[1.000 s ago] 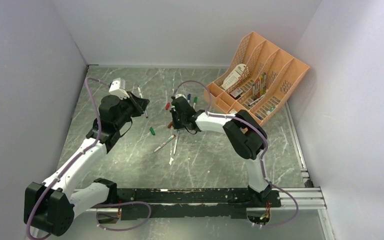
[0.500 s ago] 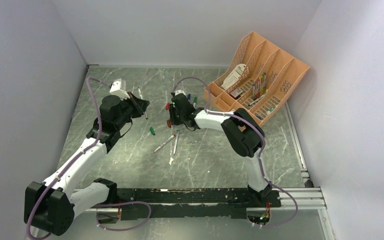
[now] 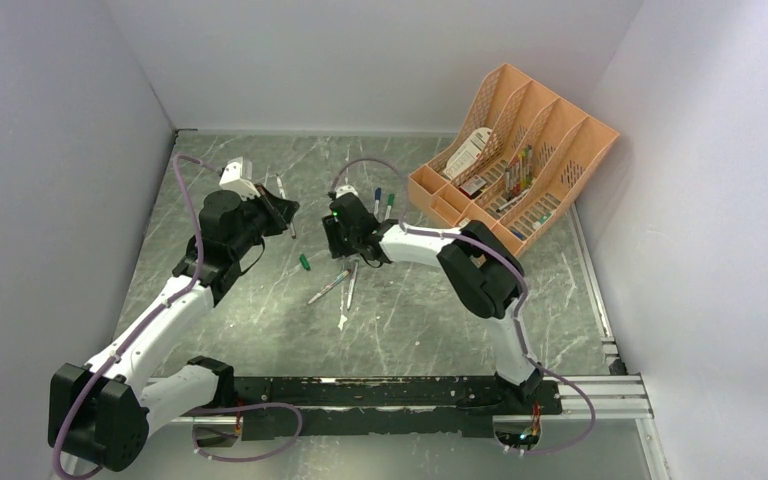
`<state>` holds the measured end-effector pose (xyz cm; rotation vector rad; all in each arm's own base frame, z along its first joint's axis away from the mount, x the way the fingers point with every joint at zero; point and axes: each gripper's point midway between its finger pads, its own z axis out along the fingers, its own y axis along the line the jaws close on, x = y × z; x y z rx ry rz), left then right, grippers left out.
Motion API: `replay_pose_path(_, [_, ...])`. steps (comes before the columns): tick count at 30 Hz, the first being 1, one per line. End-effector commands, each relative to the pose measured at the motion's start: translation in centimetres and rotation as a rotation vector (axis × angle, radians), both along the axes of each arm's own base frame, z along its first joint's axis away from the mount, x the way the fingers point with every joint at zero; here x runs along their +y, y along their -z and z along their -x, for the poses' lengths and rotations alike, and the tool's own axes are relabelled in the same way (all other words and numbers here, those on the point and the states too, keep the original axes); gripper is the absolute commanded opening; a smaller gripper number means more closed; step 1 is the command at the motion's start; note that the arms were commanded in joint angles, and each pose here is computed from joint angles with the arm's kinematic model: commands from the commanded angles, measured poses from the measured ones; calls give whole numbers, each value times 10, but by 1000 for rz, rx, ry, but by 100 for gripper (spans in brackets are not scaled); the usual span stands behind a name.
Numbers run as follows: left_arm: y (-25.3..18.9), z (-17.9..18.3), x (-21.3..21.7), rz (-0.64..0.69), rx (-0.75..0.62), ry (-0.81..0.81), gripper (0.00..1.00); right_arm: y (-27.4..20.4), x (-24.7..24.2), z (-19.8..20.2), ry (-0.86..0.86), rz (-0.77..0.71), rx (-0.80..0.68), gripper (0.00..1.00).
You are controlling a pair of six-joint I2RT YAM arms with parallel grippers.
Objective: Insert the pens into the pen caps
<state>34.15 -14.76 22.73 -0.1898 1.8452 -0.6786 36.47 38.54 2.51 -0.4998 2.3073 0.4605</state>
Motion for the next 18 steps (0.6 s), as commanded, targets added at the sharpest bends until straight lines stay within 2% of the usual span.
replay_pose_path(1, [-9,2,2,-6,-21,8,7,19,0,-3,9,121,-1,47])
replay_pose_path(3, [-7,2,4,-14,-19,0,7,25,-3,-5,25,163,-3,46])
replay_pose_path(12, [-4,3,7,-21,-13,-12,7,24,-15,-5,54,251,-27,20])
replay_pose_path(16, [-4,2,4,-13,-13,-1,7,25,-13,0,39,221,-10,0])
replay_pose_path(18, [-4,2,1,-6,-15,13,7,20,-10,3,30,168,1,0])
